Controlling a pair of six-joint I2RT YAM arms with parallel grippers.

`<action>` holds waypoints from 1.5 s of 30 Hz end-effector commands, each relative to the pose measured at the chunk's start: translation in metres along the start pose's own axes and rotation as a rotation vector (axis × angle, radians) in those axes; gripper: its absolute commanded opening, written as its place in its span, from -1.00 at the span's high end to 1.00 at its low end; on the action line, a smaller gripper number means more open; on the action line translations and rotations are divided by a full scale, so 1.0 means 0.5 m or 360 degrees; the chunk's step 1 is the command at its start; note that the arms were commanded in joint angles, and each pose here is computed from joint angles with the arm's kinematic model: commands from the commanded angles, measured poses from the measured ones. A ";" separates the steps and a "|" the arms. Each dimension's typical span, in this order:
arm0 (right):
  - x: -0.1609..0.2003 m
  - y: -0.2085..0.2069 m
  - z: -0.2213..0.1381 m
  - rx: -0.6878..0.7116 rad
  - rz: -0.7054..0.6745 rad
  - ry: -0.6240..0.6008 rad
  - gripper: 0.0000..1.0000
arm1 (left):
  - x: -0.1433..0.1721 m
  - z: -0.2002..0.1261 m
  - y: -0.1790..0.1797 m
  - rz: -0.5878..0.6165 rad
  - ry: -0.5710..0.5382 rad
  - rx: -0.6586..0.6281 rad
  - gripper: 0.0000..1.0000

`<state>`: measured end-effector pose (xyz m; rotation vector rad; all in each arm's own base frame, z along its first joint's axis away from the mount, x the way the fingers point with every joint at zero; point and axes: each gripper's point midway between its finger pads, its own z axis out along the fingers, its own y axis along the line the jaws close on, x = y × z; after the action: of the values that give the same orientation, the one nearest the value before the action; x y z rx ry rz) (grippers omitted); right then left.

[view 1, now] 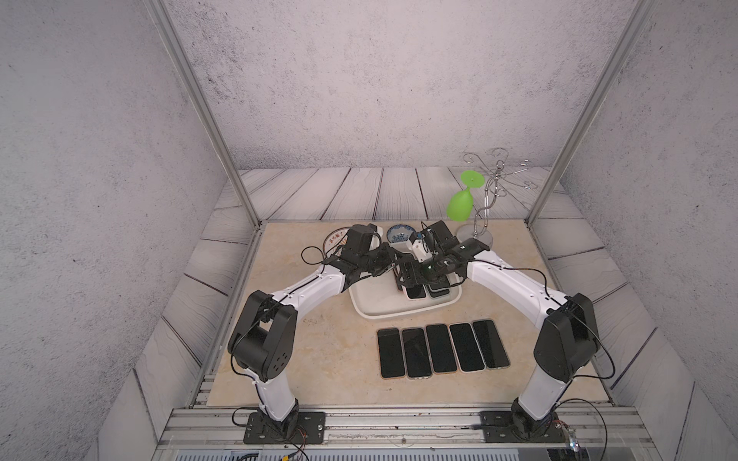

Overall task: Take the phone out of the storage box
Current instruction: Pick up the phone from the storage box, then place the phone at the center of the board.

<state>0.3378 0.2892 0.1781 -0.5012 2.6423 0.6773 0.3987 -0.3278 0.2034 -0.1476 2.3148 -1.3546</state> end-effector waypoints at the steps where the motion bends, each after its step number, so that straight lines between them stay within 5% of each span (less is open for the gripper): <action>1: -0.021 0.039 -0.062 -0.0065 -0.0107 -0.0096 0.11 | 0.019 -0.042 0.008 0.0023 0.0051 0.0027 1.00; 3: -0.017 0.042 -0.085 -0.0058 -0.0156 -0.0113 -0.41 | 0.034 -0.098 0.029 0.0068 0.0075 0.0013 1.00; 5: -0.017 0.043 -0.116 -0.0053 -0.0197 -0.0158 -0.63 | 0.063 -0.168 0.059 0.0156 0.0110 -0.0069 1.00; 9: -0.002 0.052 -0.155 -0.0101 -0.0282 -0.0206 -0.80 | 0.158 -0.330 0.145 0.0369 0.0154 -0.0477 1.00; 14: 0.017 0.065 -0.151 -0.0194 -0.0256 -0.0155 -0.81 | 0.259 -0.396 0.202 0.0315 0.0241 -0.0569 1.00; 25: 0.028 0.054 -0.156 -0.0182 -0.0260 -0.0107 -0.81 | 0.271 -0.316 0.271 0.0202 0.0431 -0.0606 1.00; 45: 0.053 -0.010 -0.087 -0.0120 -0.0195 0.0079 -0.81 | 0.308 -0.198 0.368 0.0015 0.0438 -0.0478 1.00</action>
<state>0.3080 0.2576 0.2163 -0.6808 2.5629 0.7398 0.2435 -0.1983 0.0472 -0.0327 2.7543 -1.0498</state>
